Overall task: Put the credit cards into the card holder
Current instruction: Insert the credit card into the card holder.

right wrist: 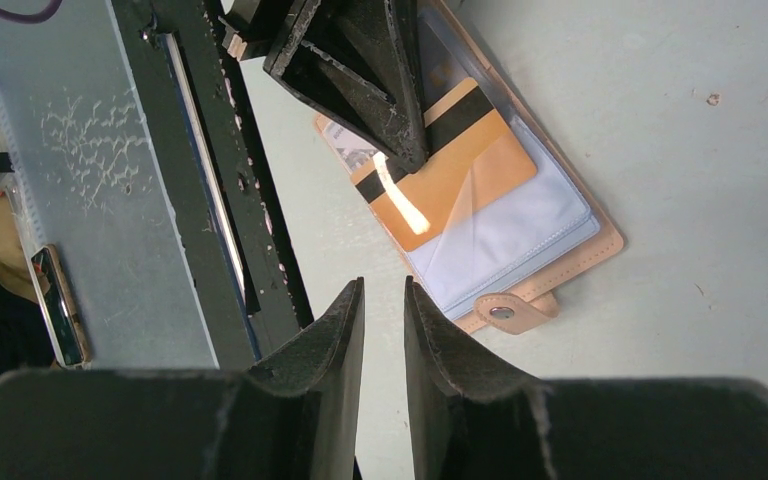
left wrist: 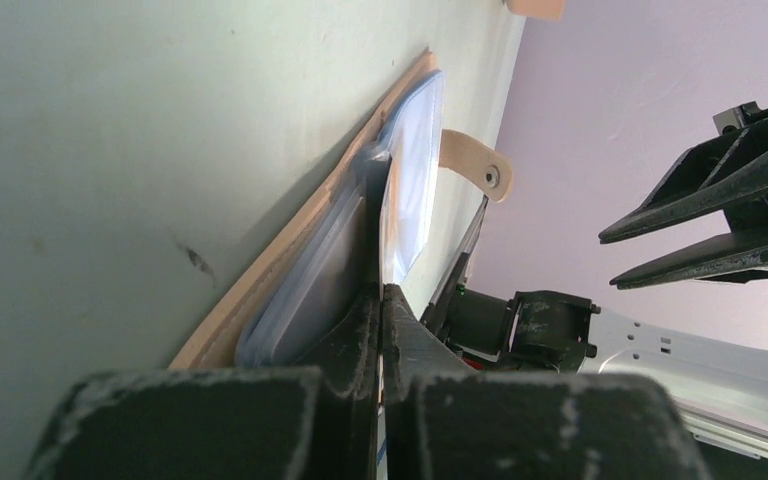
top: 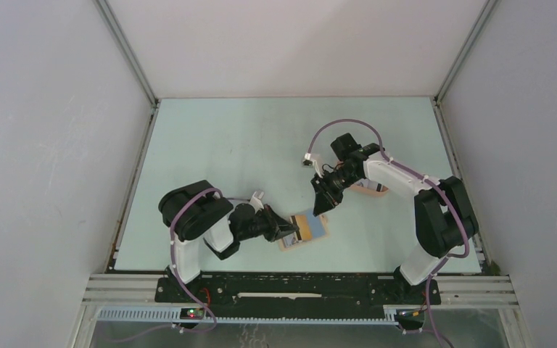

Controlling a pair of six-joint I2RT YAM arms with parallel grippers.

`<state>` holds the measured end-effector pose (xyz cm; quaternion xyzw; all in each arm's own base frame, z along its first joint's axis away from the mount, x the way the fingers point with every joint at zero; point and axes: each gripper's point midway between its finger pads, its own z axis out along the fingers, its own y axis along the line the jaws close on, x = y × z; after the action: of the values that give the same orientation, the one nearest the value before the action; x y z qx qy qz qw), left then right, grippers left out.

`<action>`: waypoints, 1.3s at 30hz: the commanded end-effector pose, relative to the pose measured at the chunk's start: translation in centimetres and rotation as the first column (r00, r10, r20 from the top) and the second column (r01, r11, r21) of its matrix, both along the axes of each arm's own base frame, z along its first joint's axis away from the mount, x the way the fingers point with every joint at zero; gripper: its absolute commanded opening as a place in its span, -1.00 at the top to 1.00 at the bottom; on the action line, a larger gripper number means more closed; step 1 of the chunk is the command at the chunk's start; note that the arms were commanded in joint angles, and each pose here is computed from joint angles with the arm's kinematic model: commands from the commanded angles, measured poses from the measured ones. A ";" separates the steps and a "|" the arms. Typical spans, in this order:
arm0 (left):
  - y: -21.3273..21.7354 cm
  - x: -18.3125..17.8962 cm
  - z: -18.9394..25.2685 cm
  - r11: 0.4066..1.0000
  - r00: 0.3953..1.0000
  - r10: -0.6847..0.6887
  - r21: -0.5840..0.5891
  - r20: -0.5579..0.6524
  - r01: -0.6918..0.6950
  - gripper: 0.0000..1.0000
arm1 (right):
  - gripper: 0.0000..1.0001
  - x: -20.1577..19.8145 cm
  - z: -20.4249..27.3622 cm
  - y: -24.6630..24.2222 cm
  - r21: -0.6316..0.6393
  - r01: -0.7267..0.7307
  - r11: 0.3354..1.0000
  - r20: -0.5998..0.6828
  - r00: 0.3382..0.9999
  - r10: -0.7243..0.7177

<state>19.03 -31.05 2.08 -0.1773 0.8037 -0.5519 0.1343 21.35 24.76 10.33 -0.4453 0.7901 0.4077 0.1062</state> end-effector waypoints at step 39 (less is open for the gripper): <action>-3.5 0.8 -0.1 0.989 0.989 0.150 -0.012 0.003 -0.150 0.94 | 0.45 0.3 4.3 0.1 0.123 -0.004 0.992 0.076 0.997 -0.006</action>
<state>19.32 -33.61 2.30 -0.2376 0.7817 -0.5506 0.1713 21.52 24.69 13.04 -0.4445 0.7731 0.4294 0.1425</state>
